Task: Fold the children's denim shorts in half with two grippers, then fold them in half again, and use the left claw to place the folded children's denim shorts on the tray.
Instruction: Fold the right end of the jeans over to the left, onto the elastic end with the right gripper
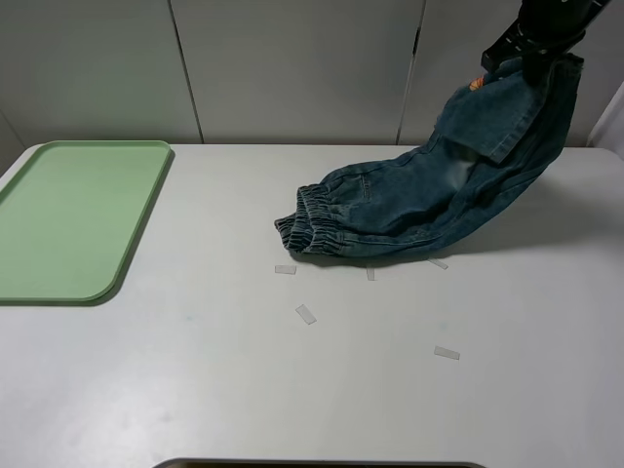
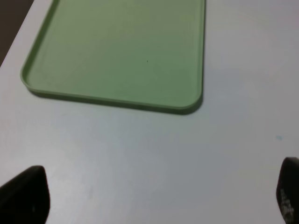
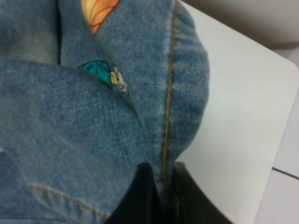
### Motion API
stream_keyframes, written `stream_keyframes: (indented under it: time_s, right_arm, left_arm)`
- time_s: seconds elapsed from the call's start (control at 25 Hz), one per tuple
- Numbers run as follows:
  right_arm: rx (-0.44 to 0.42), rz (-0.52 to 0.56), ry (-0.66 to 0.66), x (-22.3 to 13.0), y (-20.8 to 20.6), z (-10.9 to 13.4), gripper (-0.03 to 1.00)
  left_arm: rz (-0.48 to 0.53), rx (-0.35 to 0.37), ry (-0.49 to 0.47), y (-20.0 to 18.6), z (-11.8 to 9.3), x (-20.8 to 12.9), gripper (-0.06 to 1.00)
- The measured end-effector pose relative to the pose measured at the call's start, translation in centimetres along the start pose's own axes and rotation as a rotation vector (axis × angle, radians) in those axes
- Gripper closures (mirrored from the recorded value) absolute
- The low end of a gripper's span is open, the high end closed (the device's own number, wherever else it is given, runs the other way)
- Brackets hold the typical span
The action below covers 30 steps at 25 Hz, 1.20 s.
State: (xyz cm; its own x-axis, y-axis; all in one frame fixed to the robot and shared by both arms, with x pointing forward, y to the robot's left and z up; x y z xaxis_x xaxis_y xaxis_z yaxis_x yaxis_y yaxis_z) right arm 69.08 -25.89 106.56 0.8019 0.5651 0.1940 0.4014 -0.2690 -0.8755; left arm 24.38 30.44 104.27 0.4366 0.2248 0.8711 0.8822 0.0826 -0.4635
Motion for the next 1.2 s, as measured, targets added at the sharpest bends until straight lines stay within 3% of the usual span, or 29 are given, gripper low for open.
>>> stream_keyframes:
  time_s: [0.2, 0.36, 0.64, 0.72, 1.2]
  right_arm:
    - [0.018, -0.007, -0.02, 1.0, -0.3, 2.5, 0.96]
    - [0.035, 0.039, -0.093, 1.2, 0.4, 6.2, 0.96]
    - [0.013, 0.071, -0.108, 1.6, 0.3, 10.8, 0.96]
    - [0.018, 0.045, -0.095, 2.2, -0.6, 13.3, 0.96]
    - [0.006, -0.056, -0.119, 3.8, -3.7, 20.6, 0.96]
  left_arm:
    - [0.0, 0.0, 0.0, 0.0, 0.0, 0.0, -0.02]
    - [0.0, 0.0, 0.001, 0.0, 0.0, 0.0, -0.02]
    - [0.0, 0.0, 0.001, 0.0, 0.0, 0.0, -0.02]
    - [0.0, 0.0, 0.001, 0.0, 0.0, 0.0, -0.02]
    - [0.0, 0.0, 0.001, 0.0, 0.0, 0.0, -0.02]
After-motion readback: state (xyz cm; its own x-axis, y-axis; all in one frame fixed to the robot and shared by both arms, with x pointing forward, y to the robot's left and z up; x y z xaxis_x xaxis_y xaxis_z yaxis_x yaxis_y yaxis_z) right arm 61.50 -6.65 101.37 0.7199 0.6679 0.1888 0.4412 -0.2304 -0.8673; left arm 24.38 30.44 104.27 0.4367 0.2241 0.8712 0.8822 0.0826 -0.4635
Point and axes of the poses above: a point on each arm's last joint axis where the gripper is mounted, y pointing out along that axis toward the gripper, z along the wrist's bending axis when the last joint is at zero, x = y × z, the point moved 1 cm from there along y, pointing out along that axis toward the gripper, and after that the axes turned 7 degrees about -y, right-handed, at the moved point
